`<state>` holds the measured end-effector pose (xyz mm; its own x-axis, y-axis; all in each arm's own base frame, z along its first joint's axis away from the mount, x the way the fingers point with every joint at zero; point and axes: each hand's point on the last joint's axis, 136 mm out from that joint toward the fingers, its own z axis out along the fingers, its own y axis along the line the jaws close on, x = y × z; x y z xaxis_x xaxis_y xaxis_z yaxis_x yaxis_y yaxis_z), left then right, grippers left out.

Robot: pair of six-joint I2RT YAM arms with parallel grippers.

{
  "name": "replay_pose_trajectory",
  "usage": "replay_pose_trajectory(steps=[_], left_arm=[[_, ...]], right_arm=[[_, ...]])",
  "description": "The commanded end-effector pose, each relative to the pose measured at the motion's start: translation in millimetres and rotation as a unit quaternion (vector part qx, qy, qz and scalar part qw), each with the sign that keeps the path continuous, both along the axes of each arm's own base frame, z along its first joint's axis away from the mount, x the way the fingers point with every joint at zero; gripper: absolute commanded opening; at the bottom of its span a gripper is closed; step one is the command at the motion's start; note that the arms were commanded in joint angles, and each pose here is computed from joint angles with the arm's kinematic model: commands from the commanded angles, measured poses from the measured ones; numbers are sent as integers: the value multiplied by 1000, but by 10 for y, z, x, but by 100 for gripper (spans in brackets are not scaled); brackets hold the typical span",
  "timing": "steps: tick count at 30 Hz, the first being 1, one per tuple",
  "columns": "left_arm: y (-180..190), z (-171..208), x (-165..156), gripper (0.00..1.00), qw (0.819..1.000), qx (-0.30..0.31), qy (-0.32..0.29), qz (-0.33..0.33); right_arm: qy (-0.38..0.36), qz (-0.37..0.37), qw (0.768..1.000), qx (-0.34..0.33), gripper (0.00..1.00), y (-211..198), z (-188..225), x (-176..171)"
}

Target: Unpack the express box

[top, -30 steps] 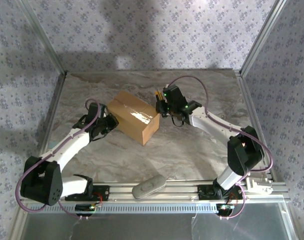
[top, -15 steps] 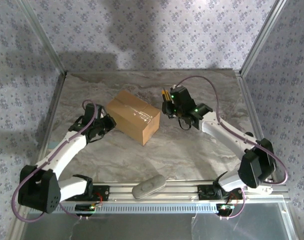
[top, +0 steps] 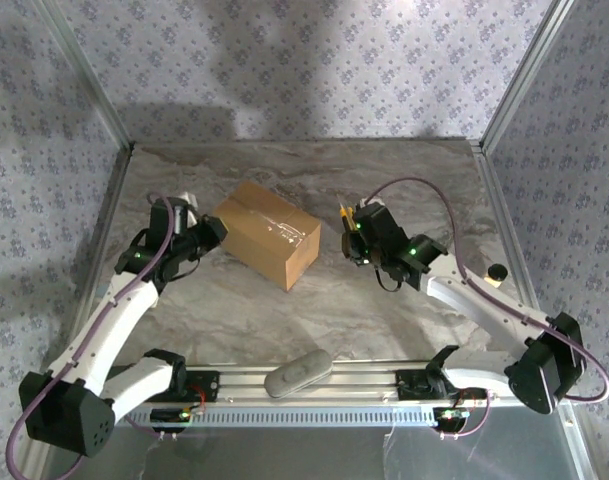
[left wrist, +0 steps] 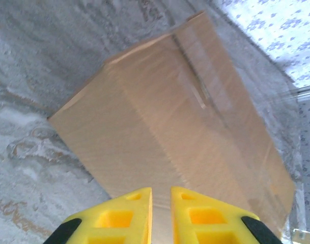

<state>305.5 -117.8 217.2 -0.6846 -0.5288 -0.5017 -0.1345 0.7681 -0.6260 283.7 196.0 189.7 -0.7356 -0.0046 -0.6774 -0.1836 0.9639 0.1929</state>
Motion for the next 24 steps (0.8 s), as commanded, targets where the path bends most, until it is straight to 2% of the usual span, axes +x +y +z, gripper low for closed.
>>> replay_pose_trajectory(steps=[1, 8, 16, 24], left_arm=[[-48, 350, 176, 18, 999, 5, -51, -5], [-135, 446, 560, 18, 998, 20, -55, -5], [-352, 445, 988, 19, 998, 2, -55, -15], [-497, 354, 1184, 19, 998, -2, -51, -20]], right_arm=[[-6, -3, 1000, -14, 0, -29, 15, -111], [-11, 17, 999, -43, 0, 1, -74, -310], [-23, 21, 998, -57, 0, -29, -138, -472], [-12, 38, 997, -66, 0, 62, -232, -579]])
